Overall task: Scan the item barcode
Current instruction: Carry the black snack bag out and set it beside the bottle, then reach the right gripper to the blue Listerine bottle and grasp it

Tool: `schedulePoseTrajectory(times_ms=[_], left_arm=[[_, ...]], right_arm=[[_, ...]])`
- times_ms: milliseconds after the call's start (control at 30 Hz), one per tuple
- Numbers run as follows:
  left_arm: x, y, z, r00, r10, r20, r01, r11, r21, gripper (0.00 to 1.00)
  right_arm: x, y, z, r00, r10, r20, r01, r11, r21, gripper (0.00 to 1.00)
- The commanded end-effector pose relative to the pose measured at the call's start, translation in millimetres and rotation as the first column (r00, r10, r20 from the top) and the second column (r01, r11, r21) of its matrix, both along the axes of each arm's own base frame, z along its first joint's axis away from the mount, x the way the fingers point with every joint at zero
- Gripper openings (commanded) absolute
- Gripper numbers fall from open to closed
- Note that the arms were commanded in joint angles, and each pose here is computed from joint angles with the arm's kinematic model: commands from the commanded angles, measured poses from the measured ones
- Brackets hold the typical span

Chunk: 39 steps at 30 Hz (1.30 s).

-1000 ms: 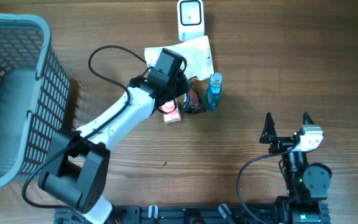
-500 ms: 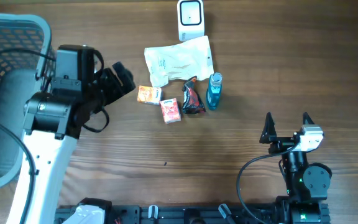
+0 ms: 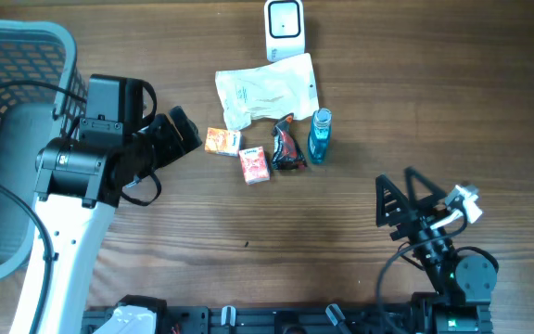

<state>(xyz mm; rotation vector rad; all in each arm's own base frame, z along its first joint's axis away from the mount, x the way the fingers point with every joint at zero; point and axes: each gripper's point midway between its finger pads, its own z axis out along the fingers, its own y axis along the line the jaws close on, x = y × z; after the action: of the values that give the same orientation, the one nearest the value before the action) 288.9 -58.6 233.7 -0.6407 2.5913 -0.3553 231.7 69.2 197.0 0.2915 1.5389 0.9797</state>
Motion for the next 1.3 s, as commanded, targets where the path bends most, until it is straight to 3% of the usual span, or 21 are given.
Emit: schedulePoseTrajectory(times_ms=[0, 33, 67, 167, 233, 333, 433, 467, 600, 767, 833, 933, 1067, 1200, 1267], left_arm=[[1, 2, 4, 1.000, -0.008, 0.017, 0.008, 1.000, 0.009, 1.00], [1, 2, 4, 1.000, -0.008, 0.017, 0.008, 1.000, 0.009, 1.00], [1, 2, 4, 1.000, -0.009, 0.017, 0.008, 1.000, 0.009, 1.00], [1, 2, 4, 1.000, -0.008, 0.018, 0.008, 1.000, 0.009, 1.00], [1, 2, 4, 1.000, -0.009, 0.017, 0.008, 1.000, 0.009, 1.00], [1, 2, 4, 1.000, -0.009, 0.017, 0.008, 1.000, 0.009, 1.00], [1, 2, 4, 1.000, -0.009, 0.017, 0.008, 1.000, 0.009, 1.00], [1, 2, 4, 1.000, -0.008, 0.017, 0.008, 1.000, 0.009, 1.00], [1, 2, 4, 1.000, -0.009, 0.017, 0.008, 1.000, 0.009, 1.00], [1, 2, 4, 1.000, -0.008, 0.018, 0.008, 1.000, 0.009, 1.00], [1, 2, 4, 1.000, -0.008, 0.018, 0.008, 1.000, 0.009, 1.00], [1, 2, 4, 1.000, -0.008, 0.017, 0.008, 1.000, 0.009, 1.00], [1, 2, 4, 1.000, -0.008, 0.018, 0.008, 1.000, 0.009, 1.00], [1, 2, 4, 1.000, -0.008, 0.018, 0.008, 1.000, 0.009, 1.00], [1, 2, 4, 1.000, -0.008, 0.018, 0.008, 1.000, 0.009, 1.00]], right_arm=[[-11, 15, 22, 0.989, 0.144, -0.035, -0.128, 0.948, 0.293, 1.00], [-16, 16, 40, 0.987, 0.149, 0.057, -0.159, 0.953, 0.257, 1.00], [-33, 11, 94, 0.959, 0.113, 0.261, -0.172, 0.961, 0.216, 1.00], [-37, 7, 130, 0.955, 0.062, 0.290, -0.095, 0.990, 0.101, 1.00], [-26, 11, 137, 0.979, 0.068, 0.193, -0.056, 0.996, -0.065, 1.00], [-4, 20, 144, 0.992, 0.125, 0.015, -0.116, 0.957, -0.266, 1.00], [12, 37, 140, 0.934, 0.265, -0.241, -0.341, 0.864, -0.371, 1.00], [20, 37, 134, 0.884, 0.274, -0.379, -0.409, 0.845, -0.344, 1.00], [34, 37, 102, 0.743, 0.292, -0.602, -0.535, 0.800, -0.273, 1.00], [73, 11, 36, 0.582, 0.100, -0.807, -0.431, 0.880, -0.201, 1.00], [81, 16, 15, 0.509, 0.133, -0.851, -0.449, 0.884, -0.130, 1.00], [96, 55, 1, 0.567, 0.342, -0.750, -0.711, 0.662, -0.236, 1.00], [106, 79, -40, 0.548, 0.299, -0.781, -0.785, 0.507, -0.356, 1.00], [121, 79, -44, 0.634, 0.124, -0.763, -0.708, 0.489, -0.509, 1.00], [123, 96, -39, 0.653, 0.144, -0.743, -0.698, 0.496, -0.517, 1.00]])
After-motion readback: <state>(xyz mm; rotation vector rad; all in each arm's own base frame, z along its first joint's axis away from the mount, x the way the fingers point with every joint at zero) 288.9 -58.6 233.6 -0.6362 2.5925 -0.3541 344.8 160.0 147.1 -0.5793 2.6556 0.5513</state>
